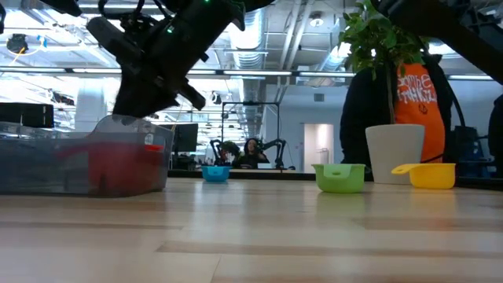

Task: Nest measuring cups in basket
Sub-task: Stack the blue measuring cup on top of the red measuring cup in the black bin

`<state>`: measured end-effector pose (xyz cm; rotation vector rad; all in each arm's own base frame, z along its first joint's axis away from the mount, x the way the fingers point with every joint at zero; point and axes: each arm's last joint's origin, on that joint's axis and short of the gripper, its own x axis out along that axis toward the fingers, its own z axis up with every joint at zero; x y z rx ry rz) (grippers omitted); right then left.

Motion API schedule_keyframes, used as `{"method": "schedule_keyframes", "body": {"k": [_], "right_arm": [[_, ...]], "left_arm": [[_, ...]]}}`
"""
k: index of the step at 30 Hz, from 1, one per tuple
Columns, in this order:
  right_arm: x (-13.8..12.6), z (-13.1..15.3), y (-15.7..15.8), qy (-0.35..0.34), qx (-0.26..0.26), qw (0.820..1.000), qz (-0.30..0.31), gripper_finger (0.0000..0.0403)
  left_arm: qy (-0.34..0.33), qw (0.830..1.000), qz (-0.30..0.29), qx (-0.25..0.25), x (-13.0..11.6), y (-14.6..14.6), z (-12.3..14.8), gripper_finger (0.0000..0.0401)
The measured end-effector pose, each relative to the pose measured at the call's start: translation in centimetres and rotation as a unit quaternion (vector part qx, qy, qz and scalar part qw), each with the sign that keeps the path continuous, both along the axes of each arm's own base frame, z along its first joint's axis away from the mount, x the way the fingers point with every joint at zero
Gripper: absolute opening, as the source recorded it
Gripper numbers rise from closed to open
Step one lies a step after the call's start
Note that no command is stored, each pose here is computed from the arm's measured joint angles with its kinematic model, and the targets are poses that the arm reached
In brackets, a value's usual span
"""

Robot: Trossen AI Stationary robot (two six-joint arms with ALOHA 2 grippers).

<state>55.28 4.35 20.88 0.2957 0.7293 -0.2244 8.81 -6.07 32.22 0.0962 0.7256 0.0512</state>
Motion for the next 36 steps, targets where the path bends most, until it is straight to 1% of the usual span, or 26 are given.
{"method": "schedule_keyframes", "body": {"k": [2,4,5,8,10,12,17,18,20,23,24,26,28,31,33,36], "right_arm": [[0.2,1.0,-0.2,-0.023,-0.001,1.0,0.003,0.0102],[-0.3,3.0,-0.4,-0.038,-0.014,0.999,0.014,0.0102],[-0.9,4.4,-0.6,-0.038,-0.02,0.999,0.018,0.01],[-4.8,9.7,-1.0,0.009,-0.034,0.999,0.028,0.0094],[-7.9,13.0,-0.8,0.044,-0.033,0.998,0.028,0.0088],[-10.3,15.0,0.0,0.067,-0.021,0.997,0.025,0.0083],[-15.2,19.2,3.2,0.066,0.013,0.997,0.022,0.0071],[-16.2,19.6,3.7,0.078,0.016,0.997,0.016,0.0069],[-17.9,19.3,5.2,0.13,0.019,0.991,0.004,0.0067],[-19.5,17.7,7.5,0.22,0.021,0.975,-0.031,0.0066],[-19.7,17.2,8.4,0.227,0.026,0.973,-0.037,0.0066],[-20.5,17.0,10.1,0.216,0.029,0.975,-0.033,0.0066],[-21.6,16.6,11.3,0.219,0.022,0.973,-0.064,0.0066],[-23.5,15.2,13.0,0.23,0.006,0.968,-0.1,0.0065],[-24.7,14.1,13.7,0.236,0.009,0.963,-0.128,0.0065],[-27.7,12.6,14.2,0.257,0.009,0.952,-0.164,0.0065]], "left_arm": [[0.0,1.0,0.0,0.0,0.0,0.0,0.0,0.0177],[0.0,1.0,0.0,0.0,0.0,0.0,0.0,0.0177],[0.0,1.0,0.0,0.0,0.0,0.0,0.0,0.0177],[0.0,1.0,0.0,0.0,0.0,0.0,0.0,0.0177],[0.0,1.0,0.0,0.0,0.0,0.0,0.0,0.0177],[0.0,1.0,0.0,-0.001,0.0,0.0,0.0,0.0177],[0.0,1.0,0.001,-0.002,0.0,0.0,0.0,0.0177],[0.0,1.0,0.003,-0.003,0.0,0.0,0.0,0.0177],[-0.001,1.0,0.006,-0.007,0.0,0.0,0.0,0.0177],[-0.001,1.0,0.008,-0.01,0.0,0.0,0.0,0.0177],[-0.001,1.0,0.009,-0.011,0.0,0.0,0.0,0.0177],[-0.002,1.0,0.009,-0.013,0.0,0.0,0.0,0.0177],[-0.006,1.0,0.01,-0.016,0.1,-0.1,0.1,0.0177],[-0.013,1.0,0.009,-0.021,0.2,-0.2,0.2,0.0177],[-0.02,0.999,0.011,-0.023,0.3,-0.2,0.3,0.0177],[-0.037,0.999,0.018,-0.028,0.4,-0.3,0.5,0.0177]]}}
